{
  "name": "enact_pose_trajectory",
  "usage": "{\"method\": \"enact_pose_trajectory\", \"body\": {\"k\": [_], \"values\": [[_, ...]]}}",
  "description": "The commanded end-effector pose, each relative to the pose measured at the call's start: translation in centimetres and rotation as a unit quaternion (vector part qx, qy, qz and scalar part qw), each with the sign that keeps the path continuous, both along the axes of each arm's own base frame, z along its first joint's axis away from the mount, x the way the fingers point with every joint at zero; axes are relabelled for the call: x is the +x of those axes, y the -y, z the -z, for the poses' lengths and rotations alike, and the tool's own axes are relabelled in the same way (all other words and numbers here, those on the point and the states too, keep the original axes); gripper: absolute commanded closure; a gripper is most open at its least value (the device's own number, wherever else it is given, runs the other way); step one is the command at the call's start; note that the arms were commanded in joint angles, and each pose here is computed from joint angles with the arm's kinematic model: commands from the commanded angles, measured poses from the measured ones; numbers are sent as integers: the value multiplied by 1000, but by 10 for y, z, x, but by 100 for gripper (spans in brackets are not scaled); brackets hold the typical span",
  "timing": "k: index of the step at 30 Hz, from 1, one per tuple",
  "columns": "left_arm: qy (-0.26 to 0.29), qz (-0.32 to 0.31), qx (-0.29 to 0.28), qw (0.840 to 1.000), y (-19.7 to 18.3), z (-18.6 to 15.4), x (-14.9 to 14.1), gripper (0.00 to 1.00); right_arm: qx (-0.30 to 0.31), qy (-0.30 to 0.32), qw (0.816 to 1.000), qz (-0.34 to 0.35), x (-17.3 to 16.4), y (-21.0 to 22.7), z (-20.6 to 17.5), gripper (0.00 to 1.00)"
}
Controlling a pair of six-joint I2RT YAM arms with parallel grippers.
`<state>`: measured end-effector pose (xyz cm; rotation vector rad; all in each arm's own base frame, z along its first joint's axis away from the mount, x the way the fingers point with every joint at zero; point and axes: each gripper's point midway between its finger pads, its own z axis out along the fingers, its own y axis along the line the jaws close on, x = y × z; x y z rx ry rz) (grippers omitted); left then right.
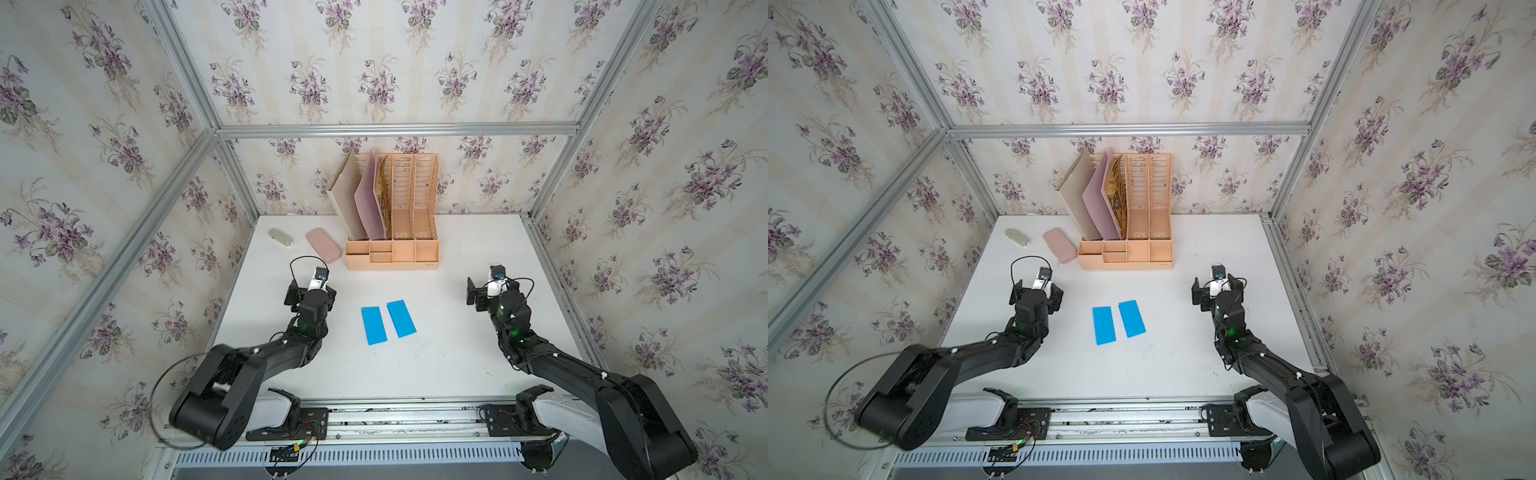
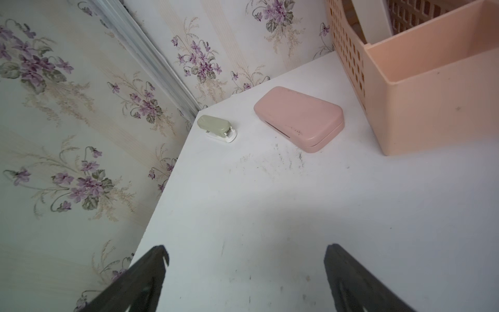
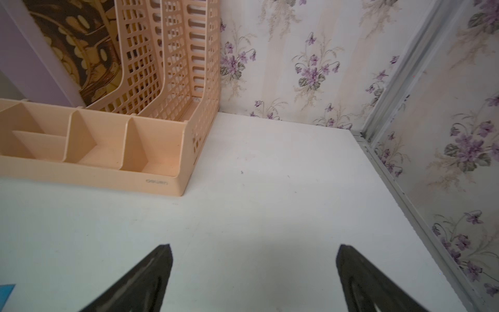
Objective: Fold the square paper along the opposite sides
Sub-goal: Reset both arms
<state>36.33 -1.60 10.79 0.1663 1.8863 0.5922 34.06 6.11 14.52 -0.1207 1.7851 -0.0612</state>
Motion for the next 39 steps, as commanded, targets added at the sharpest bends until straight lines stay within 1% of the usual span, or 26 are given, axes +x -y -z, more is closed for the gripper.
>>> {"method": "enact_pose_trajectory", "body": {"k": [1,2,4,6,9,11,12,13,15,16,17,18,19,20,22,23,25,39], "values": [[85,-1,7,996,0,-23,18,3,16,69,997,25,5,18,-19,0],[97,-11,1,995,-3,-26,16,2,24,75,996,34,4,24,-15,0],[89,13,-28,996,-3,-22,14,2,38,90,994,44,2,35,-9,0],[83,35,-65,994,-8,-16,12,2,33,114,992,47,0,41,-15,0],[82,25,-113,990,-24,-5,10,3,69,116,989,57,1,57,-3,0],[76,32,-112,990,-24,2,16,3,77,141,986,55,-1,61,-4,0],[75,43,-108,990,-20,0,20,2,80,120,988,52,1,60,2,0],[59,50,-113,991,-17,2,23,2,83,91,992,42,8,58,9,0],[25,59,-136,989,-18,9,30,1,78,82,994,2,25,47,10,0],[13,67,-150,986,-20,13,33,1,75,39,996,-10,36,42,22,0],[4,68,-165,984,-22,14,35,0,83,25,996,8,37,49,25,0],[-1,75,-176,982,-23,15,36,1,89,43,995,13,34,53,23,0],[-2,76,-178,981,-23,16,35,1,89,56,994,10,34,52,16,0],[-1,77,-177,981,-23,15,35,1,87,31,996,14,36,53,25,0],[-1,76,-177,981,-24,15,35,1,88,48,995,13,33,53,21,0],[0,76,-176,981,-24,15,35,1,87,39,995,14,35,53,22,0],[0,76,-177,981,-24,15,35,1,87,48,995,14,33,54,21,0],[2,76,-175,982,-24,14,35,1,88,45,995,16,34,54,21,0]]}}
